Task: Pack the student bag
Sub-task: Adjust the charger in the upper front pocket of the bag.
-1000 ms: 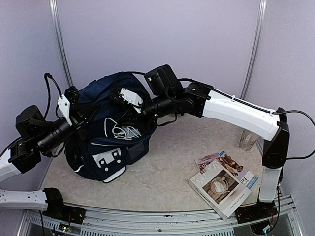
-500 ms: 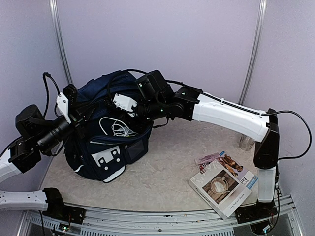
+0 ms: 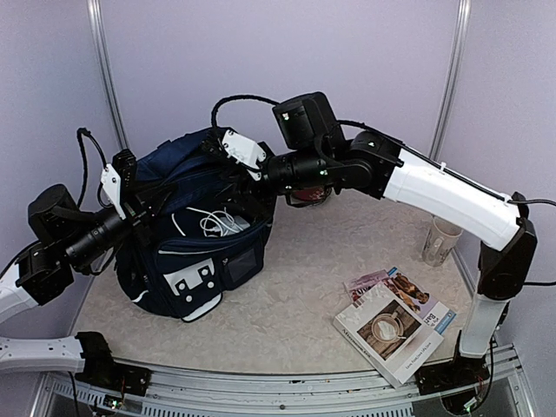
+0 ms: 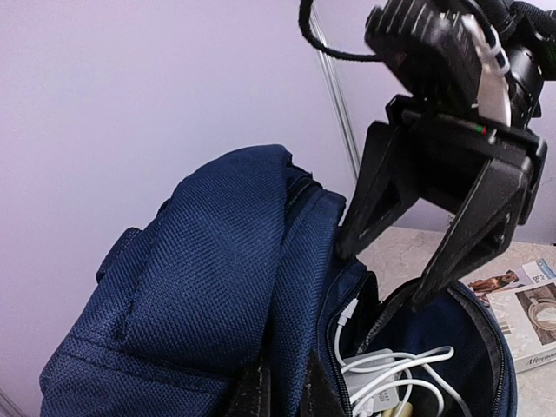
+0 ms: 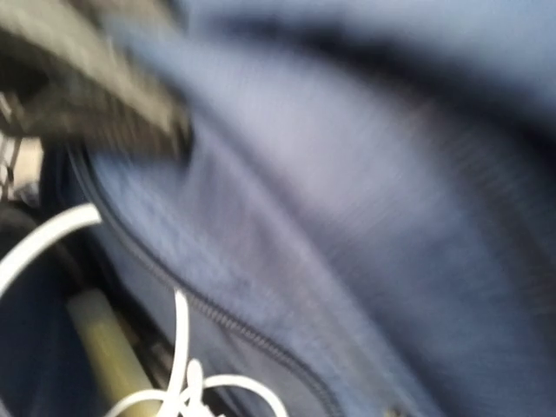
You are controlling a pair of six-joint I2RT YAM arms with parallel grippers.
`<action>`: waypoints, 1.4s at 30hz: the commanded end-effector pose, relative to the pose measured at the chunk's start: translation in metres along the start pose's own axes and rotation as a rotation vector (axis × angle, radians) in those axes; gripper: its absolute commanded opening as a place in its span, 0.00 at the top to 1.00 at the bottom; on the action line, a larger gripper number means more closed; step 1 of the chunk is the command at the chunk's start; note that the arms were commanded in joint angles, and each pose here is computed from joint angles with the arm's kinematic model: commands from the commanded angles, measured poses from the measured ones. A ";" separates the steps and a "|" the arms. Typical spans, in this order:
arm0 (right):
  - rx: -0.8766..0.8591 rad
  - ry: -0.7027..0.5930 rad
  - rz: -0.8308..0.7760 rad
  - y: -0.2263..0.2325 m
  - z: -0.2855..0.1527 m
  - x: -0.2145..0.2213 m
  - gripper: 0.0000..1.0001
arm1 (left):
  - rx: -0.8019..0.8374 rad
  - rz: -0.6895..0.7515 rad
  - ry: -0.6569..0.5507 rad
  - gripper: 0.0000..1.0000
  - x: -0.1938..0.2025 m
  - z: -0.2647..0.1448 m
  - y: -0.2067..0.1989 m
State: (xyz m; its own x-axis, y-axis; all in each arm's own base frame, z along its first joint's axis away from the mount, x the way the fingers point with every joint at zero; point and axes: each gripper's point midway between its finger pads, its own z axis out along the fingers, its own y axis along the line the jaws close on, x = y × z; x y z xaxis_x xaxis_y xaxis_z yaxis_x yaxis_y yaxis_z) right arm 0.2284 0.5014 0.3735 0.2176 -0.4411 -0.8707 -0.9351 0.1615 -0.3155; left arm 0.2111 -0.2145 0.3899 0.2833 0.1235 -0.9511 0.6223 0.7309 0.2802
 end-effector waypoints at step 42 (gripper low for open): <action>-0.135 -0.219 0.022 0.016 -0.031 -0.043 0.51 | 0.100 -0.060 -0.133 1.00 -0.029 -0.006 -0.010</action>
State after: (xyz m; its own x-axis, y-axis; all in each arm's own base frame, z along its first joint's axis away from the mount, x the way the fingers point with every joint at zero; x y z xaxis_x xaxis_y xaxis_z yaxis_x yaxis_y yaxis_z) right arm 0.2133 0.5255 0.3230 0.1888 -0.4610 -0.8671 -0.9706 0.0469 -0.2363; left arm 0.2009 -0.2215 0.3887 0.2897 0.0904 -0.9528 0.6871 0.6734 0.2728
